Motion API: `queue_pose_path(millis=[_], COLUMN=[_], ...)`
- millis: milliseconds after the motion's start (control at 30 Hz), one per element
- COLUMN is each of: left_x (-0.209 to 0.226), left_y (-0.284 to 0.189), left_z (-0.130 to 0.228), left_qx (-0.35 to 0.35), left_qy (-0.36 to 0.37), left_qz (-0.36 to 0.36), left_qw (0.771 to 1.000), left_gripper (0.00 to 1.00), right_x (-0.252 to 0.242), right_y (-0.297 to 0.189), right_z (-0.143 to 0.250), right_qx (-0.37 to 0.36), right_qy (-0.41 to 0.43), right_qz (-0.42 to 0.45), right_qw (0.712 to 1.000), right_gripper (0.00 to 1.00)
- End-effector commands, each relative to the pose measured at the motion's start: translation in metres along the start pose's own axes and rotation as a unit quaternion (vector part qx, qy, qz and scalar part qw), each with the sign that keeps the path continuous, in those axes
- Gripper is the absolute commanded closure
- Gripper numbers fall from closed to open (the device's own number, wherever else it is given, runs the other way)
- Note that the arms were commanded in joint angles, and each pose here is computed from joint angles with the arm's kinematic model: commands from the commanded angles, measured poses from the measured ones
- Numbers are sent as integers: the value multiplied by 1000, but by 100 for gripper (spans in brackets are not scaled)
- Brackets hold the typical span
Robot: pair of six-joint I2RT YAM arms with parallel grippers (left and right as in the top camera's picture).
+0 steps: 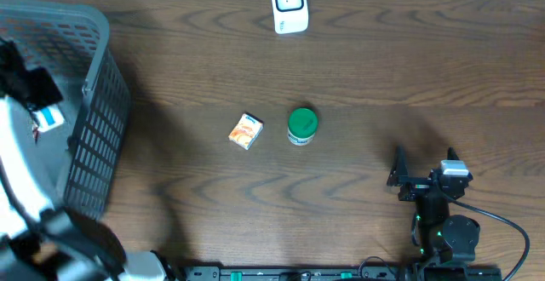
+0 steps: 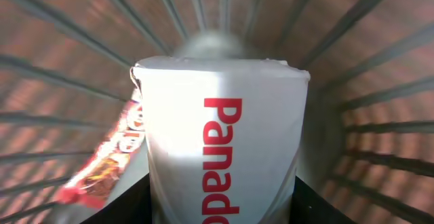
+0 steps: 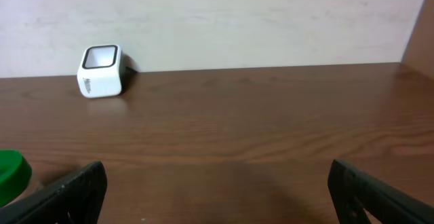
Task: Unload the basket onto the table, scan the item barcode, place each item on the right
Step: 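Lift the Panadol box out and place it left of the Kleenex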
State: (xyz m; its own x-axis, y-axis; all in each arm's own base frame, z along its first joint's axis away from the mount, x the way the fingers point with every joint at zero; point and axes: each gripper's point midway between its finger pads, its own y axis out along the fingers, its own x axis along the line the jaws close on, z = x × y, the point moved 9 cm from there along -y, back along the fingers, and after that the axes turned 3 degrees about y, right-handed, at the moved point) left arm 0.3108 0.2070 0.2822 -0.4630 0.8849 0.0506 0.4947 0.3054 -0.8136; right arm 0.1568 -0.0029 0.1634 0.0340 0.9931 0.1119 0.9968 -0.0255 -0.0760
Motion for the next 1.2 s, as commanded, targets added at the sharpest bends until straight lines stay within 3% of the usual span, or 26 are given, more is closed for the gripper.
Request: queue_pose_path(millis=[0, 267, 467, 633, 900, 1000, 1167], left_x=[-6, -34, -56, -91, -169, -197, -227], left_y=[-34, -115, -161, -176, -164, -151, -111], left_z=[-8, -10, -2, 7, 29, 40, 63], left_qx=[-47, -152, -188, -155, -47, -10, 56], left_qy=[-19, -16, -9, 15, 82, 109, 156], left_qz=[31, 189, 323, 444, 521, 493, 352], left_qw=[998, 970, 927, 882, 849, 863, 921], left_gripper=[48, 48, 48, 48, 48, 48, 49], right_x=[0, 0, 0, 0, 0, 0, 0], right_y=[0, 0, 0, 0, 0, 0, 0], right_z=[0, 0, 0, 0, 0, 0, 0], right_qx=[0, 0, 0, 0, 0, 0, 0], right_qy=[6, 6, 6, 6, 6, 6, 6], right_qz=[-1, -1, -1, -1, -1, -1, -1], right_qw=[1000, 1000, 1000, 1000, 1000, 1000, 1000], right_gripper=[1, 1, 1, 1, 1, 1, 1])
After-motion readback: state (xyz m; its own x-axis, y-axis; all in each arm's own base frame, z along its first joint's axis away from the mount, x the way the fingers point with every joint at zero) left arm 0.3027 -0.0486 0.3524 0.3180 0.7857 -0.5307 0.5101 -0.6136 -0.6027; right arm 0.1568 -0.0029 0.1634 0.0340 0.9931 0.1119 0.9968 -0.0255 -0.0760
